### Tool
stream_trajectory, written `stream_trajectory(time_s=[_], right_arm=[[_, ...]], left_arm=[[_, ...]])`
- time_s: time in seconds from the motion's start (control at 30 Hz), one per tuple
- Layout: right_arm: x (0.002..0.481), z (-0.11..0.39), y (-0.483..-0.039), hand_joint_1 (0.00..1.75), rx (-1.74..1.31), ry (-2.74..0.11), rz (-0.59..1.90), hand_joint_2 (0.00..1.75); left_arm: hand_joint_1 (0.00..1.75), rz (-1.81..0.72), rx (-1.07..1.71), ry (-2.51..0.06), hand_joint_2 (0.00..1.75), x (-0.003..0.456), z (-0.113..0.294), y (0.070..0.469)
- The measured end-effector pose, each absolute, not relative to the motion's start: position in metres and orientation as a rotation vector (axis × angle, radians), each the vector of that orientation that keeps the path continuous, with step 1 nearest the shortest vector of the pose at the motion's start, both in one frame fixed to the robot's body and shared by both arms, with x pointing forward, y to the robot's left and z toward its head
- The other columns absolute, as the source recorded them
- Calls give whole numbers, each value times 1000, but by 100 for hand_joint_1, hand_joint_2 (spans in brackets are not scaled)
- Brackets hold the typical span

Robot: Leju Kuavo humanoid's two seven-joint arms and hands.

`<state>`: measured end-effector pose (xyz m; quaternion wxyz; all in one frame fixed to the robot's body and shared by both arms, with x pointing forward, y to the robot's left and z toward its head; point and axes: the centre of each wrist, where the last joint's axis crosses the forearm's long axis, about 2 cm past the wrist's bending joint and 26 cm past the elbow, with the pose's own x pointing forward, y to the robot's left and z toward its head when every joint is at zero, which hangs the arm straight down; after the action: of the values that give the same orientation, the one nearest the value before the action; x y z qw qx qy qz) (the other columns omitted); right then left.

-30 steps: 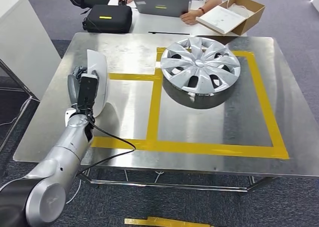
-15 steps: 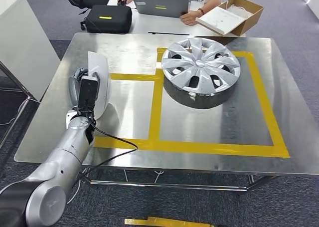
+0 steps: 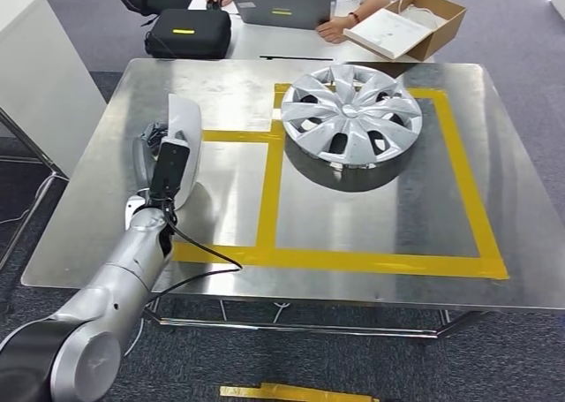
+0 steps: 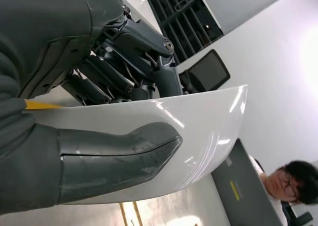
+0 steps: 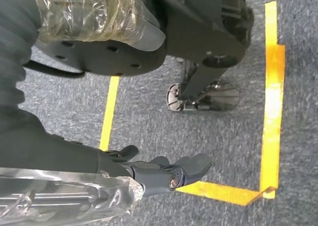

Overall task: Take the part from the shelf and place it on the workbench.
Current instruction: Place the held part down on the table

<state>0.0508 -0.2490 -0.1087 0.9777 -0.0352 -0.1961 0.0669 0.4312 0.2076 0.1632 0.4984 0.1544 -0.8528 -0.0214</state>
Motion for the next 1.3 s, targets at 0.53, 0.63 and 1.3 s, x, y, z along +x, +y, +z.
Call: stream_trajectory(time_s=[0.53, 0.63, 1.3], right_arm=[[50, -109, -249, 0, -72, -390, 133, 0], [50, -109, -249, 0, -73, -389, 131, 0], [49, -109, -249, 0, -71, -387, 127, 0]], left_arm=[[0, -80, 408, -2039, 175, 430, 157, 213], [0, -90, 422, -2019, 175, 430, 155, 213], [0, -124, 474, -1949, 175, 425, 141, 224]])
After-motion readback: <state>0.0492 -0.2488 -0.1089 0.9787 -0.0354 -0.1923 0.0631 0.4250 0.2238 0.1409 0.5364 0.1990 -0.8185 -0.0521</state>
